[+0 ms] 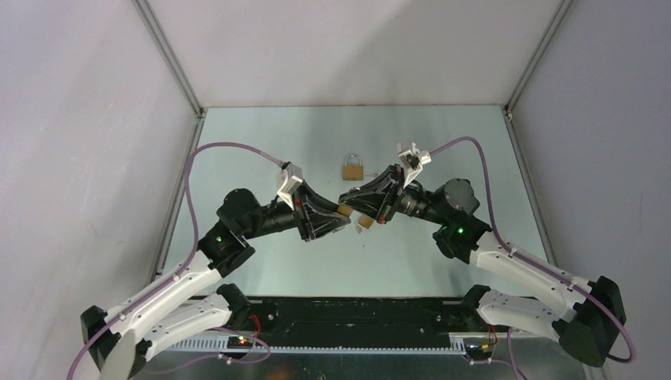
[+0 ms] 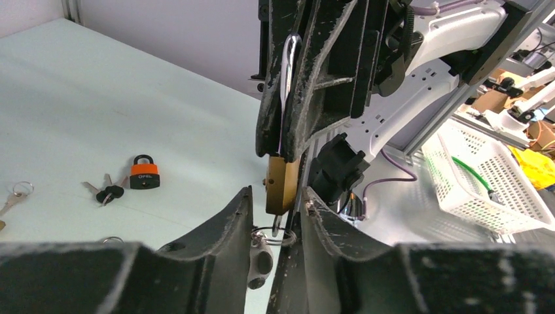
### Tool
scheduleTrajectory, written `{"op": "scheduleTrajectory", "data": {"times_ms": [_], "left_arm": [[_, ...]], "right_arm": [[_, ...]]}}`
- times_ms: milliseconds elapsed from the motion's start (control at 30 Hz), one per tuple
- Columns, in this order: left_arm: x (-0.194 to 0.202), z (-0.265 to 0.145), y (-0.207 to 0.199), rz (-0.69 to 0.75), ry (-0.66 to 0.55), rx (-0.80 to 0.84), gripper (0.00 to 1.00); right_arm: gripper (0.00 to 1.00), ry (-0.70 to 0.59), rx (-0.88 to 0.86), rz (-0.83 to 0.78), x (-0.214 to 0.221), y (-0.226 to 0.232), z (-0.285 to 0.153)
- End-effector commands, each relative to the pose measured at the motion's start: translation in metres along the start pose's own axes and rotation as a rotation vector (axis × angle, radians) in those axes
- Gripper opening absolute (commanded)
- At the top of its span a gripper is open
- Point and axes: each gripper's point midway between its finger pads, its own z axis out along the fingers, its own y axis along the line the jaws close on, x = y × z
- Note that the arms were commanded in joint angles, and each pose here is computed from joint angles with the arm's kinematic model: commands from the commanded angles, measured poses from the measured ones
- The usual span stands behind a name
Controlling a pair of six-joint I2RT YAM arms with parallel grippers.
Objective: Lock with the key
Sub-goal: Place the key at the center of the board.
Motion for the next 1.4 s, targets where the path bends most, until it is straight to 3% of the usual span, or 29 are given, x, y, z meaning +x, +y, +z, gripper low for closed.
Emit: {"op": "scheduleTrajectory", "data": {"times_ms": [0,33,133,300,400,567,767,1367], "left_arm": [[-0.012,-0.005,-0.006,0.055,-0.034,0.011,0.41],[-0.011,-0.005,-0.005,0.052,-0.03,0.012,0.46],[-0.008,-0.003,-0.005,0.041,-0.018,0.016,0.49],[-0.005,-0.002,-0.005,0.037,-0.005,0.027,0.33],[-0.003,-0.001,-0.005,0.038,0.003,0.032,0.29],[0.003,-0.001,-0.005,0.029,0.022,0.041,0.31],[0.006,-0.002,-0.003,0.034,0.025,0.033,0.01],[0.039,-0.005,0.041,0.008,0.109,-0.169,0.0]], "right_arm": [[0.0,-0.087,-0.067,-0.082,-0.039,0.024,-0.001],[0.0,-0.09,-0.07,-0.084,-0.04,0.025,-0.001],[0.0,-0.096,-0.074,-0.083,-0.042,0.026,-0.001],[0.0,-0.1,-0.077,-0.076,-0.043,0.027,-0.001],[0.0,-0.109,-0.073,-0.071,-0.045,0.026,-0.001],[0.0,-0.136,-0.089,-0.067,-0.054,0.03,-0.003],[0.0,-0.146,-0.088,-0.064,-0.057,0.031,-0.004],[0.0,-0.295,0.032,-0.065,-0.089,0.011,-0.008]]}}
